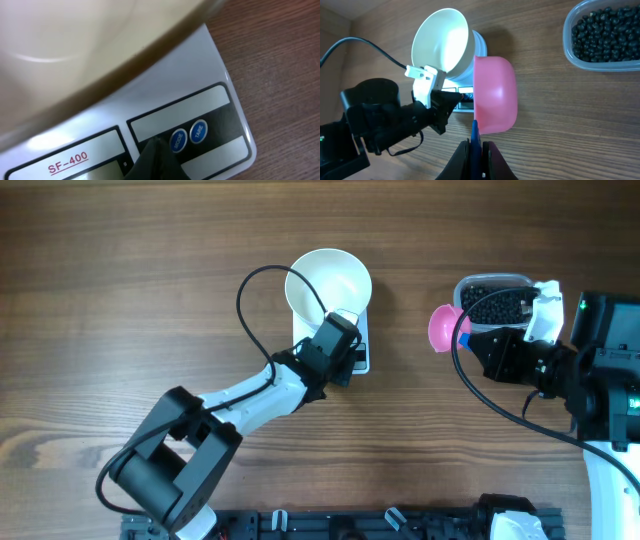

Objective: Scoop item into bowl and weigh 150g on scale

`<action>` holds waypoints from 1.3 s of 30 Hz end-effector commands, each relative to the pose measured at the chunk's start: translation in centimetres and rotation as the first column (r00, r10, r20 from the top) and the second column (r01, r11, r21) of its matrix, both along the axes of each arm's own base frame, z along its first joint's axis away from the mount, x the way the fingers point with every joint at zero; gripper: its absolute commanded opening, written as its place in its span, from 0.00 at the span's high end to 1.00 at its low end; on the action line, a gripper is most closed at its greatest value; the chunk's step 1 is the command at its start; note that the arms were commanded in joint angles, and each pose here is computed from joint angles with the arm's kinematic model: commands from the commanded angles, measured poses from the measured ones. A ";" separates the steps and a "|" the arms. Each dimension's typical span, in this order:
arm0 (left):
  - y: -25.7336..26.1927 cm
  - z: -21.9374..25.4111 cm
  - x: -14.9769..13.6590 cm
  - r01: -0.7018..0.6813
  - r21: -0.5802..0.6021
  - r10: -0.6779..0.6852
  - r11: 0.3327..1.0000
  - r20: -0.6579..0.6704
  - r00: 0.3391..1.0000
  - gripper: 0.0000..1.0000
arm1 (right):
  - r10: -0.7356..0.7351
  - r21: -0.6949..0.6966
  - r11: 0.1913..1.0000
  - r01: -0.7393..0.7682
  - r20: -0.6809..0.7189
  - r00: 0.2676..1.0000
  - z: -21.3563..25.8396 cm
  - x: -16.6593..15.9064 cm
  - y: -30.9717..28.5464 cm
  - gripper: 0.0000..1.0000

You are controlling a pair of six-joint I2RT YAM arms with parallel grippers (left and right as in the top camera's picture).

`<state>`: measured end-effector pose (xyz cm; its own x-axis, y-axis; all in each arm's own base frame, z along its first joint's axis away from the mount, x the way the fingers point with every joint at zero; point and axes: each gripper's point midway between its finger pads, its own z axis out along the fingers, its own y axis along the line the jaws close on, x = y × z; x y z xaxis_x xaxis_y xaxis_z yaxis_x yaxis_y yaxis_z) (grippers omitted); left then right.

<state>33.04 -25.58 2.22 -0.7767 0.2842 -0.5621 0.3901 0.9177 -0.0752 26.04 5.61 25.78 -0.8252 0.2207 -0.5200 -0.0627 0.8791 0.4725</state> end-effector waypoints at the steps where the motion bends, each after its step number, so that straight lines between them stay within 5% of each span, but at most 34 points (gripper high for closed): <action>1: 0.2 -0.6 0.2 -0.039 -0.004 0.039 0.999 0.002 0.999 0.96 | 0.015 0.016 1.000 -0.016 0.008 1.000 0.5 -0.1 0.4 0.96; 39: 1.4 -2.5 -0.8 -0.098 0.039 0.100 0.994 -0.068 0.993 0.96 | 0.013 0.015 1.000 -0.013 -0.011 1.000 0.2 -0.4 0.4 0.96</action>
